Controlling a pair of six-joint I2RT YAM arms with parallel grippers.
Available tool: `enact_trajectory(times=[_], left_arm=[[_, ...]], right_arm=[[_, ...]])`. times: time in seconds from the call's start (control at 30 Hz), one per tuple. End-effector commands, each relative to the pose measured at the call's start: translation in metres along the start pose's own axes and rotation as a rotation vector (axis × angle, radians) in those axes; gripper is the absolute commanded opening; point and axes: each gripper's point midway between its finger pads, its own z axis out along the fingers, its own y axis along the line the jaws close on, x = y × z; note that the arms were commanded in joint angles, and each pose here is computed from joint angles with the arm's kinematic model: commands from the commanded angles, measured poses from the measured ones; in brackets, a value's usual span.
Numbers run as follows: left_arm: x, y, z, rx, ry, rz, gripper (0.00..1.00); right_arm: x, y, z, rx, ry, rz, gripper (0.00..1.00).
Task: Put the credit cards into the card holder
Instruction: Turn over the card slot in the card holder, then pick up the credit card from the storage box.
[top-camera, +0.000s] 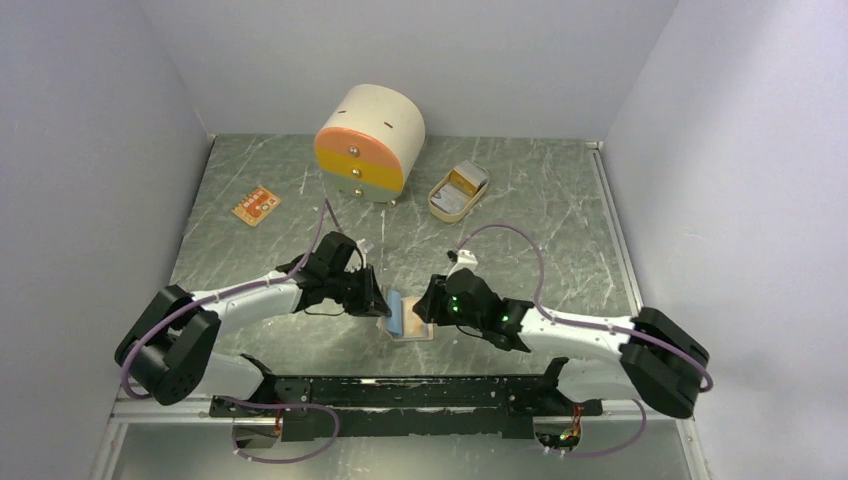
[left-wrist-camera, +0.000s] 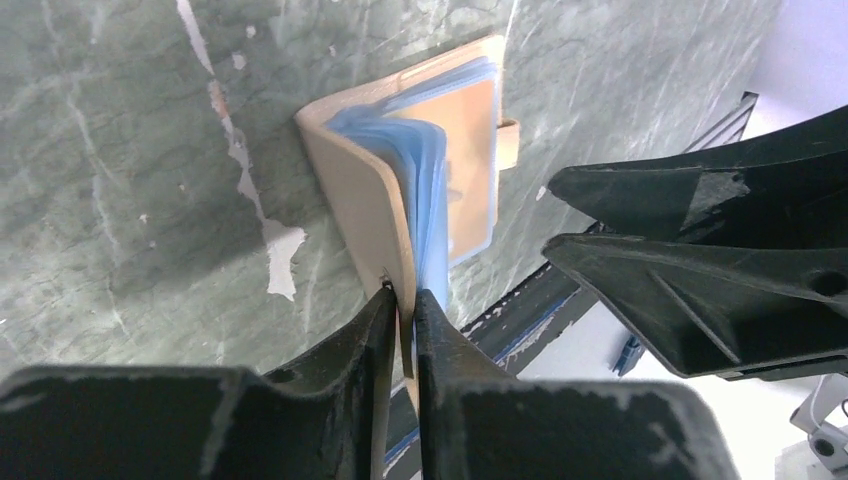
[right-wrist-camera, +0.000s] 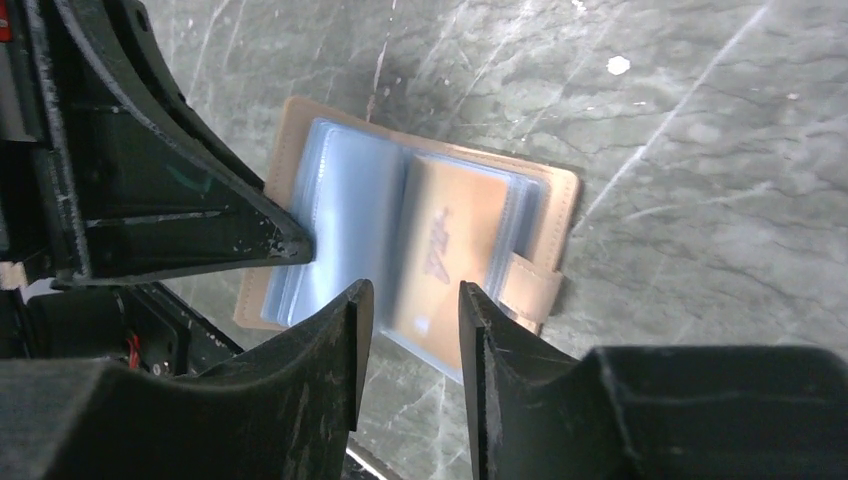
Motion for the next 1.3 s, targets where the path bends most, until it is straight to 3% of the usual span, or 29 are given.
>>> enact_trajectory(times=[0.0,0.23,0.63,0.8,0.93,1.07,1.27], left_arm=[[-0.004,0.004,-0.007,-0.034,-0.031,0.011,0.2],[-0.007,-0.004,-0.019,0.026,-0.067,-0.008,0.33],[-0.008,0.012,-0.009,-0.018,-0.051,0.007,0.33],[-0.011,0.01,-0.006,-0.01,-0.042,0.044,0.14],[-0.011,0.005,-0.004,0.027,-0.025,0.075,0.1],[-0.009,-0.002,-0.003,0.067,-0.005,0.1,0.11],[-0.006,0.0,-0.004,0.068,0.001,0.108,0.28]], right_arm=[[0.005,0.018,0.018,-0.049,0.046,-0.044,0.39],[0.023,0.003,0.034,0.007,0.099,-0.033,0.35],[0.011,0.002,0.034,0.049,0.09,-0.13,0.38],[-0.033,0.01,0.027,0.095,0.002,-0.241,0.47],[-0.079,0.01,0.023,0.129,-0.093,-0.294,0.53],[-0.133,-0.015,0.016,0.25,-0.166,-0.351,0.56],[-0.202,-0.056,0.013,0.351,-0.24,-0.411,0.64]])
